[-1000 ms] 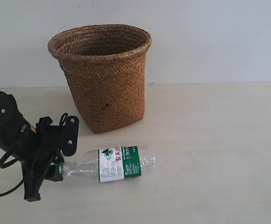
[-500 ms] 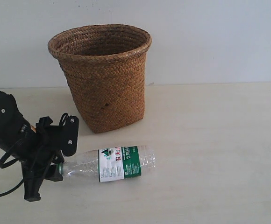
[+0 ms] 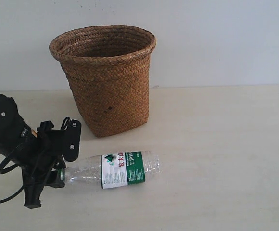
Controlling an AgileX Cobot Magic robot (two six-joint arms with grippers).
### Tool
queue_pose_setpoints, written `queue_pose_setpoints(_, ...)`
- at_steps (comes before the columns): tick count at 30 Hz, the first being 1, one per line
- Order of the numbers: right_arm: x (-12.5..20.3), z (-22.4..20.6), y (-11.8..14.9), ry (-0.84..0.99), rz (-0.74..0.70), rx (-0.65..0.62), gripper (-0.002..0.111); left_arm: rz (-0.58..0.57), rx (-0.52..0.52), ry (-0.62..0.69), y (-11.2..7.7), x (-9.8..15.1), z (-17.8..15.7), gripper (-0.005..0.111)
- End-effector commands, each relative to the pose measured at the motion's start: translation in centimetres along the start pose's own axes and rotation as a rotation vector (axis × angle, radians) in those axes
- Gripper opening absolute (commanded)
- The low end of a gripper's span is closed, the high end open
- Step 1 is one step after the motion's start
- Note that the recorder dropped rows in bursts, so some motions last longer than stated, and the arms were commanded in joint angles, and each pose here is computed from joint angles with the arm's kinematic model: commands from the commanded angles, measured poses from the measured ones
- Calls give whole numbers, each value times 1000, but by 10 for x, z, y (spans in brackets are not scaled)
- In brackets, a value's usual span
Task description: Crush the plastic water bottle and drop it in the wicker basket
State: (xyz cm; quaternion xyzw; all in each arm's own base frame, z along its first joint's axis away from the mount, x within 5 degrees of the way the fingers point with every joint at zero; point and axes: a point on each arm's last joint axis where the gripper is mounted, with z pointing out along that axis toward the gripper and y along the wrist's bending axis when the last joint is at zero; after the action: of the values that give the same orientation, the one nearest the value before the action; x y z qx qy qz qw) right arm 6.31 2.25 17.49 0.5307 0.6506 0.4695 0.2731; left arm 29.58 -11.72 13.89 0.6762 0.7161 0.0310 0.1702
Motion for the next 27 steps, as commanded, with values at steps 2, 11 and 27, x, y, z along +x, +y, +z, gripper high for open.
queue_pose_setpoints(2,0,0,-1,-2,-10,-3,0,-19,1,-10,0,-2,-3,4)
queue_pose_setpoints(11,-10,-9,3,-135,56,-126,0,-15,-3,-11,0,-3,-3,4)
queue_pose_setpoints(27,-11,-13,5,-157,66,-189,0,-23,9,-10,-1,-2,-3,4)
